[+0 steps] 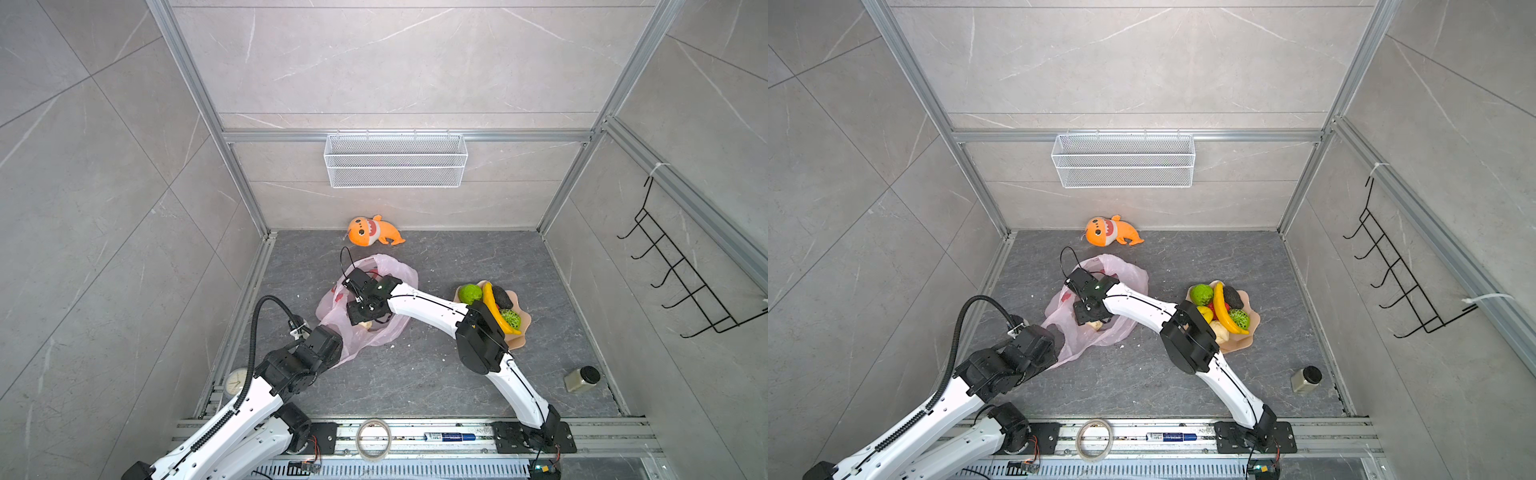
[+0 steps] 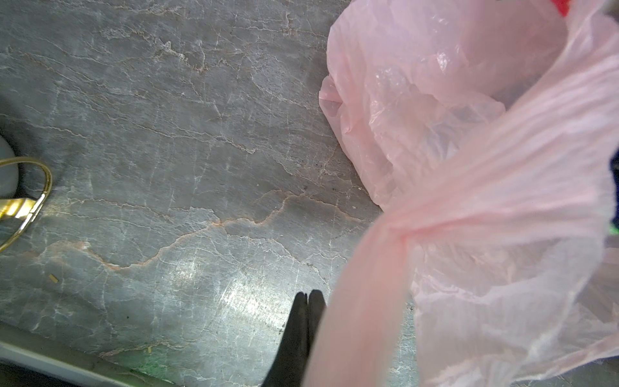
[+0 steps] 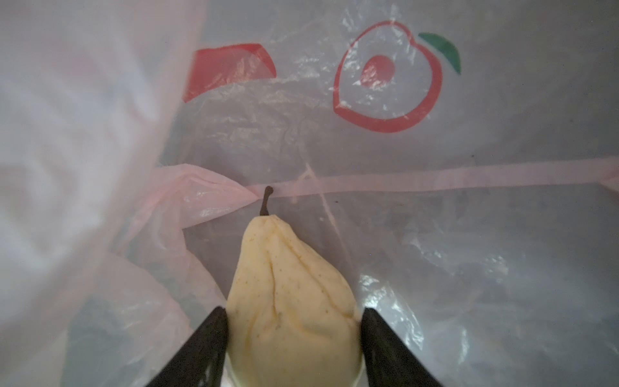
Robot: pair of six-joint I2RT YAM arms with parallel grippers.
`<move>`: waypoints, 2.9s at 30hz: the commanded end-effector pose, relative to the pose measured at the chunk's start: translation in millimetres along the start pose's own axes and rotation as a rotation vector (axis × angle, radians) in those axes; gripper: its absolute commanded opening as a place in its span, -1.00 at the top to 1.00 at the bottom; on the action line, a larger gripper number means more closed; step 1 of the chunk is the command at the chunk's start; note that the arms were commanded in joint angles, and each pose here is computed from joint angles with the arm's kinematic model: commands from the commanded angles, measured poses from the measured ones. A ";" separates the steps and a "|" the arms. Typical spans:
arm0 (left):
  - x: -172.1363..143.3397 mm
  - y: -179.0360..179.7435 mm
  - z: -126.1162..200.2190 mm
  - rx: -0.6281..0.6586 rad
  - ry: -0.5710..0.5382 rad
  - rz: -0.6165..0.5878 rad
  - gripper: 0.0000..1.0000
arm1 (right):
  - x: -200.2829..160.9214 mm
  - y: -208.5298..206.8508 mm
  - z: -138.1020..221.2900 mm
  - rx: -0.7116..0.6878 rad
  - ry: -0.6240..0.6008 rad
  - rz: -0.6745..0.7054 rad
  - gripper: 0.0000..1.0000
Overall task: Take fruits out of the plastic bag
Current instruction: Pick up the fruit from the plastic bag, then place the fruit on the plate.
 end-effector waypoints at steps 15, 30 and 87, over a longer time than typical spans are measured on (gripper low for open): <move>2.8 -2.1 -1.4 0.012 -0.007 -0.005 1.00 | -31.1 -16.5 -19.5 -0.142 0.098 0.047 -0.04; 4.4 -3.0 -0.7 0.012 -0.017 -0.003 1.00 | -3.1 -16.6 36.1 -0.081 -0.057 0.039 0.14; 15.1 -18.3 -3.6 -0.019 -0.041 -0.006 1.00 | -12.8 -45.3 -14.8 -0.093 0.009 0.093 -0.17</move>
Point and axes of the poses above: each gripper's point midway between its finger pads, its own z axis back along the fingers, its own y axis along the line the jaws close on, x = y × z, the point moved 10 cm from there along z, back along the fingers, and after that the axes turned 11 degrees about -z, right-handed, at the moved point
